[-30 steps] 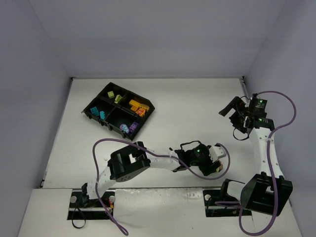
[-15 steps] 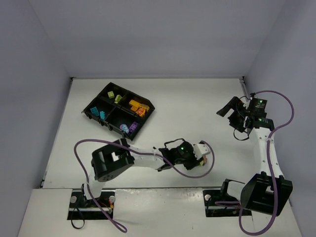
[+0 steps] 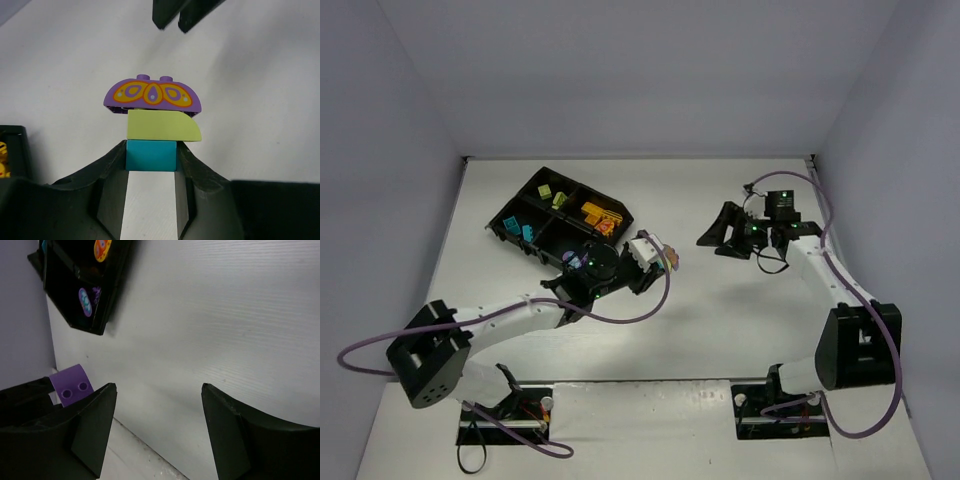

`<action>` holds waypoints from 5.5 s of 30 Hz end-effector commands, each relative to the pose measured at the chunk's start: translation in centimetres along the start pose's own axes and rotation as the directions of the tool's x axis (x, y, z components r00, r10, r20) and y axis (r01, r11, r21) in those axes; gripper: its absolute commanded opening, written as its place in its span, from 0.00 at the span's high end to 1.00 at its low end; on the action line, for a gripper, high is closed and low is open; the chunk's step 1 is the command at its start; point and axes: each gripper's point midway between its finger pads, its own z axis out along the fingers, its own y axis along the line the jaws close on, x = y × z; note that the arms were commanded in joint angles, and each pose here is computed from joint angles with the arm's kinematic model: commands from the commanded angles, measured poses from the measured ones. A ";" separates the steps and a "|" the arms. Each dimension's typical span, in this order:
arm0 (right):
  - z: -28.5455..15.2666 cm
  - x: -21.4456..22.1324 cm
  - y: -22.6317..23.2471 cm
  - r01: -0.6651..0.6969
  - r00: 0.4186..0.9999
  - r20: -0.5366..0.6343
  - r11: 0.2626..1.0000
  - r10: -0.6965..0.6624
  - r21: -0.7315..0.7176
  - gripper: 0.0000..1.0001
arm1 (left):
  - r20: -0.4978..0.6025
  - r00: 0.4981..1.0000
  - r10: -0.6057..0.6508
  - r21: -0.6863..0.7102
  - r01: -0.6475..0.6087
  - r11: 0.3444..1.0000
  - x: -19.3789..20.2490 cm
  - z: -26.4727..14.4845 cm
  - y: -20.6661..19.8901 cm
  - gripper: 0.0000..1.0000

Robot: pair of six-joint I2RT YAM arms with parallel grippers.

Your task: Sort the legos into containers by color

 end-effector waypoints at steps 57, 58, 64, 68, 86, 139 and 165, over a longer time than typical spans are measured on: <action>5.5 3.2 16.3 0.303 0.889 -0.109 0.748 -0.446 -0.591 1.00 | 0.128 0.990 0.067 -0.107 -0.053 0.993 -3.2 -6.6 6.0 0.76; 5.3 2.9 16.1 0.300 0.892 -0.106 0.749 -0.440 -0.590 1.00 | 0.125 0.990 0.065 -0.106 -0.052 0.993 -2.9 -6.7 5.9 0.76; 4.3 1.1 14.5 0.293 0.910 -0.078 0.766 -0.407 -0.572 1.00 | 0.125 0.991 0.055 -0.114 -0.041 0.993 -2.5 -7.0 5.9 0.76; 4.2 0.7 14.3 0.300 0.913 -0.066 0.771 -0.403 -0.562 1.00 | 0.134 0.990 0.047 -0.114 -0.032 0.993 -2.7 -7.2 5.8 0.75; 16.5 1.9 22.6 0.618 0.738 0.068 0.632 -0.672 -0.468 0.92 | 0.105 0.982 -0.154 -0.433 0.185 0.882 -2.7 -17.4 8.7 0.76; 4.4 2.5 24.4 0.368 0.800 -0.013 0.508 -0.600 -0.779 0.22 | 0.186 0.951 0.245 -0.260 -0.193 0.946 -10.0 -11.6 10.0 0.75; 4.2 4.2 25.5 0.345 0.788 -0.029 0.480 -0.615 -0.806 0.93 | 0.184 0.948 0.258 -0.249 -0.209 0.946 -10.3 -10.7 10.2 0.75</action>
